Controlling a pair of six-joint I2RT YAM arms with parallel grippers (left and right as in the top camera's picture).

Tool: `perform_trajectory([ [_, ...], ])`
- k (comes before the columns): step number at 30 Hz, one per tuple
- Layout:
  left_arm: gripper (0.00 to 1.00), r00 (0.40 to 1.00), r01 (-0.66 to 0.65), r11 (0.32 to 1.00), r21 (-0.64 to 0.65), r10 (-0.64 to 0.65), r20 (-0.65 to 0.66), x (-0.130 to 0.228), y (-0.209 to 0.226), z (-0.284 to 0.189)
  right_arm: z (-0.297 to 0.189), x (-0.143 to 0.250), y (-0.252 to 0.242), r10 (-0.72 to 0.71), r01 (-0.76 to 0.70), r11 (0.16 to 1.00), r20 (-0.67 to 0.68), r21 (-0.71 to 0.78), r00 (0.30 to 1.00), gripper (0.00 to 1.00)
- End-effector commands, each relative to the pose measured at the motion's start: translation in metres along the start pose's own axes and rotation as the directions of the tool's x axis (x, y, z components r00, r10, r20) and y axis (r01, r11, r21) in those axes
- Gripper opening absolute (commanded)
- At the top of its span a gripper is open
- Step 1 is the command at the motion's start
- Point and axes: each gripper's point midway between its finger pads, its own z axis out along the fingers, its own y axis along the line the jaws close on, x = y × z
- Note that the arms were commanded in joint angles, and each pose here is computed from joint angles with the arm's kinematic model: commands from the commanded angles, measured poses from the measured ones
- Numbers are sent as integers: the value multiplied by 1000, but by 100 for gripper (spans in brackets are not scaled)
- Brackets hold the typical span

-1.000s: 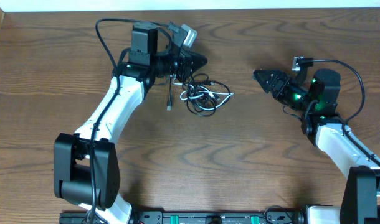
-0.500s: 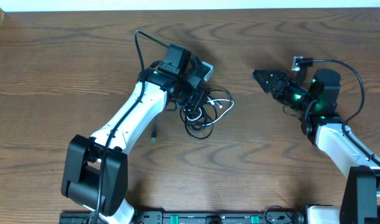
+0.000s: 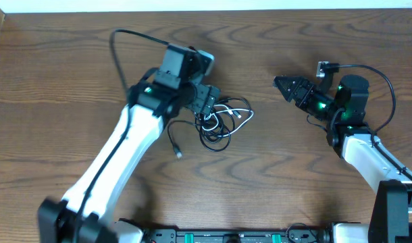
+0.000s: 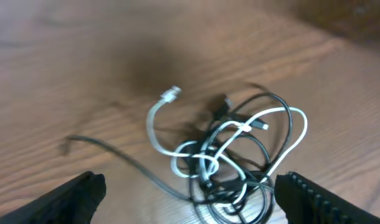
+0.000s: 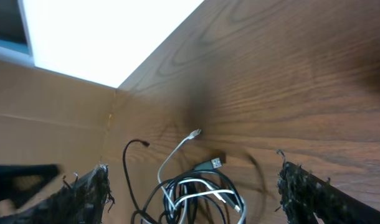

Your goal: Untangle cables

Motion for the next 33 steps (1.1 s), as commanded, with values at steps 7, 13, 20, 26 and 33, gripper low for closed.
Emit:
perform_trajectory([
  [7, 92, 996, 87, 985, -151, -89, -3, 2, 27, -8, -1, -3, -7, -17, 16, 1000, 14, 26, 1000, 84],
  [13, 92, 991, 117, 975, -189, -127, -41, 7, 34, 26, 0, -2, -6, -17, 17, 1000, 13, 25, 1000, 84],
  [20, 92, 965, 100, 980, -173, -138, -224, 49, 10, 59, 0, -2, -6, -17, 17, 1000, 13, 25, 1000, 84],
  [26, 93, 931, 64, 985, -160, -116, -345, 78, -12, 65, 0, -2, -6, -33, 33, 999, 12, 25, 999, 84],
  [33, 93, 876, 130, 968, -214, -213, -432, 105, -13, 72, 0, -2, -6, -35, 35, 999, 12, 25, 999, 84],
])
